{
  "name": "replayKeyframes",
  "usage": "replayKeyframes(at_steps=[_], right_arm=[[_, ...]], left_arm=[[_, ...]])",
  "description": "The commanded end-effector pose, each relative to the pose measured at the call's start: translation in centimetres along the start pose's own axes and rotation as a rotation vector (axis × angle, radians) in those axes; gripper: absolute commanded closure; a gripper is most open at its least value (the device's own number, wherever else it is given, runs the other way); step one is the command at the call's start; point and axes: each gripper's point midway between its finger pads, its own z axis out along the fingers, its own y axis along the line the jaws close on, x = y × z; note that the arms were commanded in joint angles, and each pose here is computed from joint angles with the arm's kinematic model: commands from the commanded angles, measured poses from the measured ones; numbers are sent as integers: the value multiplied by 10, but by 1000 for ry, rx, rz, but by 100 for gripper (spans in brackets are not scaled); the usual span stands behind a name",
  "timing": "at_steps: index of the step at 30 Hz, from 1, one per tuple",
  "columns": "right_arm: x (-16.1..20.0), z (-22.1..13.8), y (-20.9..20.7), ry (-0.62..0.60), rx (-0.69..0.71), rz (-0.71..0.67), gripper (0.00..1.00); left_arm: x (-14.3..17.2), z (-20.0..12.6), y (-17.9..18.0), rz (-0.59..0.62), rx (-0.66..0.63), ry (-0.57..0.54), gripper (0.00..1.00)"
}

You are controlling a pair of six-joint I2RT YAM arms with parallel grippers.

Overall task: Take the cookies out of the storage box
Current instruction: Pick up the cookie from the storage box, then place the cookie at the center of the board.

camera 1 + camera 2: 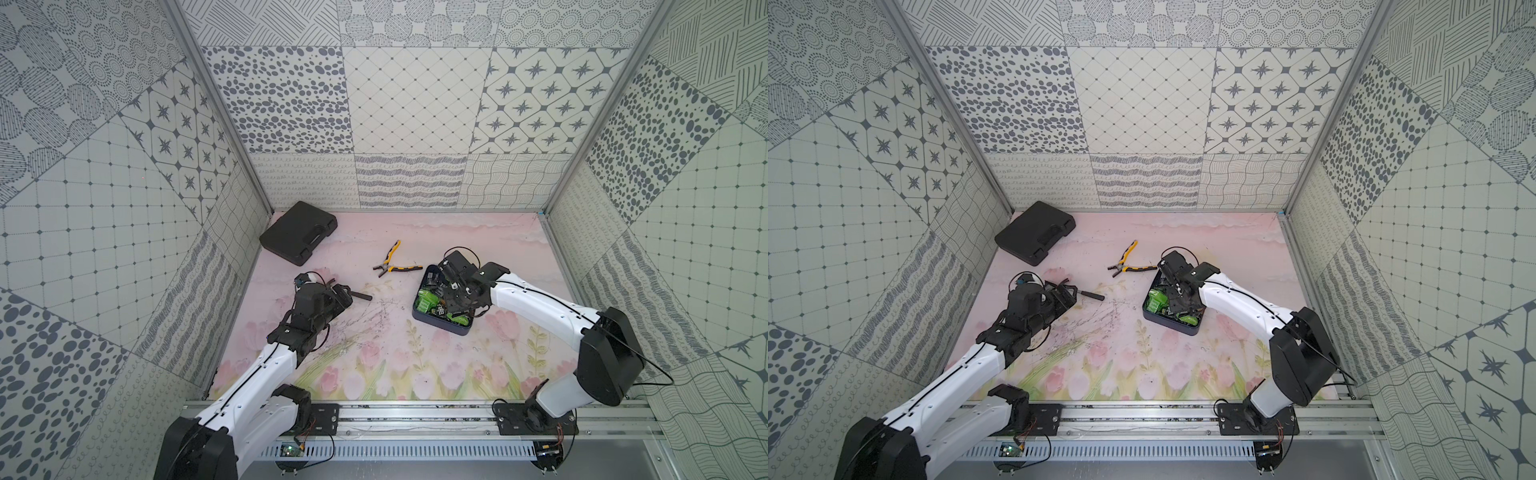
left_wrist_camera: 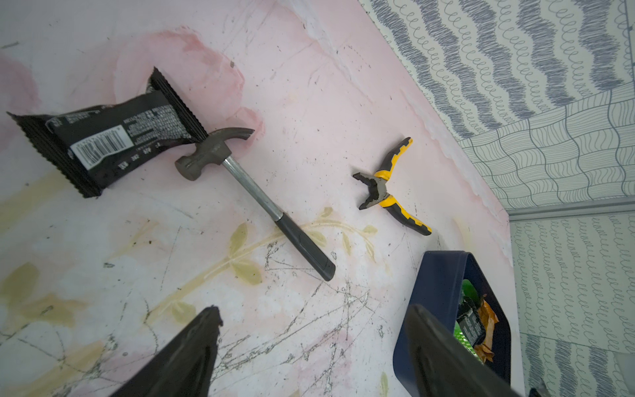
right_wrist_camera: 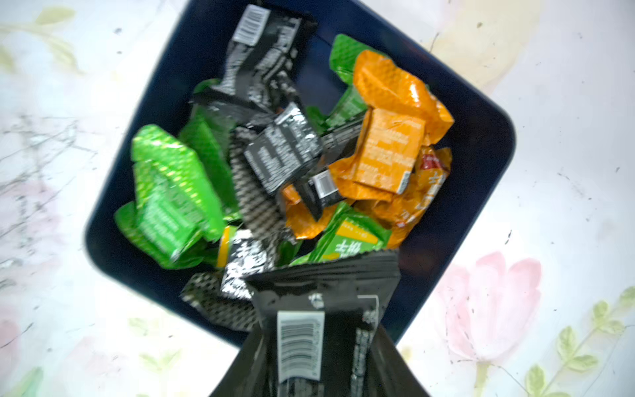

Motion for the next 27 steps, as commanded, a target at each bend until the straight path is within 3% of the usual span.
replayKeyframes(at_steps=[1, 6, 11, 21, 24, 27], right_arm=[[13, -21, 36, -6, -76, -26, 62], [48, -23, 94, 35, -148, -164, 62], [81, 2, 136, 115, -217, -265, 62], [104, 51, 140, 203, -155, -269, 63], [104, 56, 142, 199, -153, -268, 56], [99, 52, 147, 179, -175, -263, 41]], left_arm=[[-3, 0, 7, -43, -41, -21, 12], [0, -2, 20, -90, -94, -22, 12], [3, -4, 29, -119, -125, -26, 11], [-2, -14, 30, -91, -129, -47, 12], [0, -14, 29, -83, -120, -31, 12], [1, -12, 21, -57, -92, 0, 11]])
